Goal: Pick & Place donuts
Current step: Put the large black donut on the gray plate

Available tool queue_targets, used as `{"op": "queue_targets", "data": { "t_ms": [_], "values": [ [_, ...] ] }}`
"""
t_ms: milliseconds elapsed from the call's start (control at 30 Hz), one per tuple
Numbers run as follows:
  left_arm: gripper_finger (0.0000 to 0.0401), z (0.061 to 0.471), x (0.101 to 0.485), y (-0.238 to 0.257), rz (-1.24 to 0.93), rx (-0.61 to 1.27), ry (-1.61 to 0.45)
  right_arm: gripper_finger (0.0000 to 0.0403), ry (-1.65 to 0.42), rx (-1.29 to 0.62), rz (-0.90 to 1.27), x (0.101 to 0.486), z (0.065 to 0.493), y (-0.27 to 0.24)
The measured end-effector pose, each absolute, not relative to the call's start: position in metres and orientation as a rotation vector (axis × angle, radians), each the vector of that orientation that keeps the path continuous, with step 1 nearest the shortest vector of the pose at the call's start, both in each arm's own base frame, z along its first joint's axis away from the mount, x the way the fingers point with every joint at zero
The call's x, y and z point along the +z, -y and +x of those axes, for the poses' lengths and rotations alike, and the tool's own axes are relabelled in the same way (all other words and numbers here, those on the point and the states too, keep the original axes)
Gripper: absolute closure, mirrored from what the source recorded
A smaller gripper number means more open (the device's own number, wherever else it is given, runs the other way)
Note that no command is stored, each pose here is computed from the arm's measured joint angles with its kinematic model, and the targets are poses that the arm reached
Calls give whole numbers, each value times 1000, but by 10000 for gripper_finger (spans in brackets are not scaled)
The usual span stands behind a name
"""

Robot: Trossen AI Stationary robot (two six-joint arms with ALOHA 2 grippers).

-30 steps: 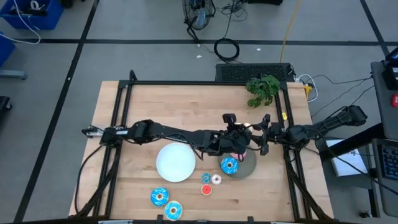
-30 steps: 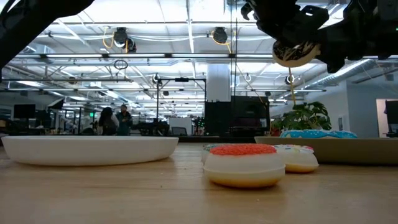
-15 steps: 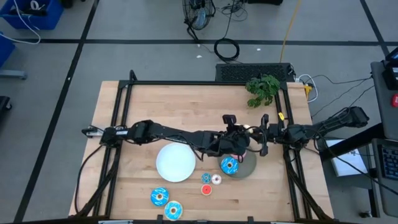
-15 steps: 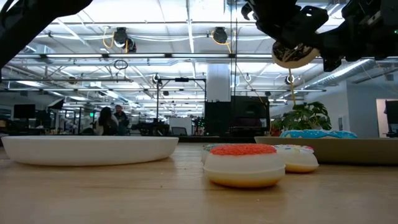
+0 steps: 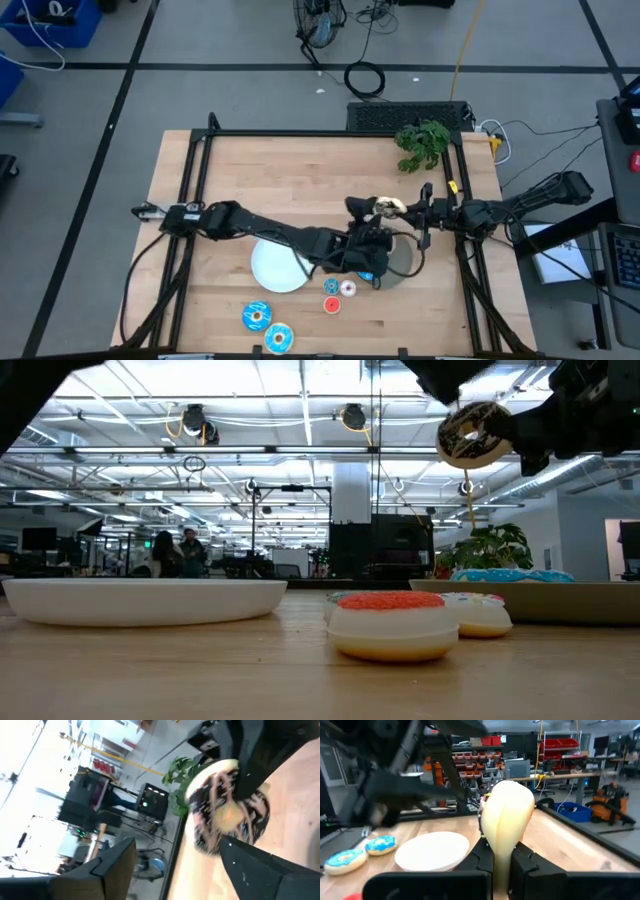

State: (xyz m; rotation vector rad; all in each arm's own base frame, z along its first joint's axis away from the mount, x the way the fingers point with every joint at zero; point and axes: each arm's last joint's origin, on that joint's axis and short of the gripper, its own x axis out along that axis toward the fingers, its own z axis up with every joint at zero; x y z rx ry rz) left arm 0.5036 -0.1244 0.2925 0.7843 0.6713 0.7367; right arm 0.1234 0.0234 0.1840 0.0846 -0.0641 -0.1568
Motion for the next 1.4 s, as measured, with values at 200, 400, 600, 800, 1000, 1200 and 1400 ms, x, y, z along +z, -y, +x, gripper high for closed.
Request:
{"op": "queue_targets", "data": {
  "t_ms": [200, 400, 600, 800, 1000, 1200, 1400],
  "values": [
    [153, 453, 318, 109, 570, 749, -802, 395, -24, -160, 120, 183, 124, -24],
    [260, 424, 341, 106, 565, 705, -883, 395, -23, -158, 118, 184, 125, -24],
    [386, 385, 401, 92, 422, 515, -852, 395, -16, -158, 108, 184, 125, -24],
    [395, 309, 476, 71, 238, 523, -661, 395, -21, -154, 118, 184, 125, -24],
    [395, 249, 501, 61, 113, 402, -611, 395, -26, -128, 115, 184, 125, -25],
    [398, 206, 476, 48, 40, 477, -530, 395, -27, -125, 107, 183, 125, -25],
    [399, 213, 393, 51, 81, 54, -369, 395, -3, -125, 107, 186, 125, -25]
  ]
}}
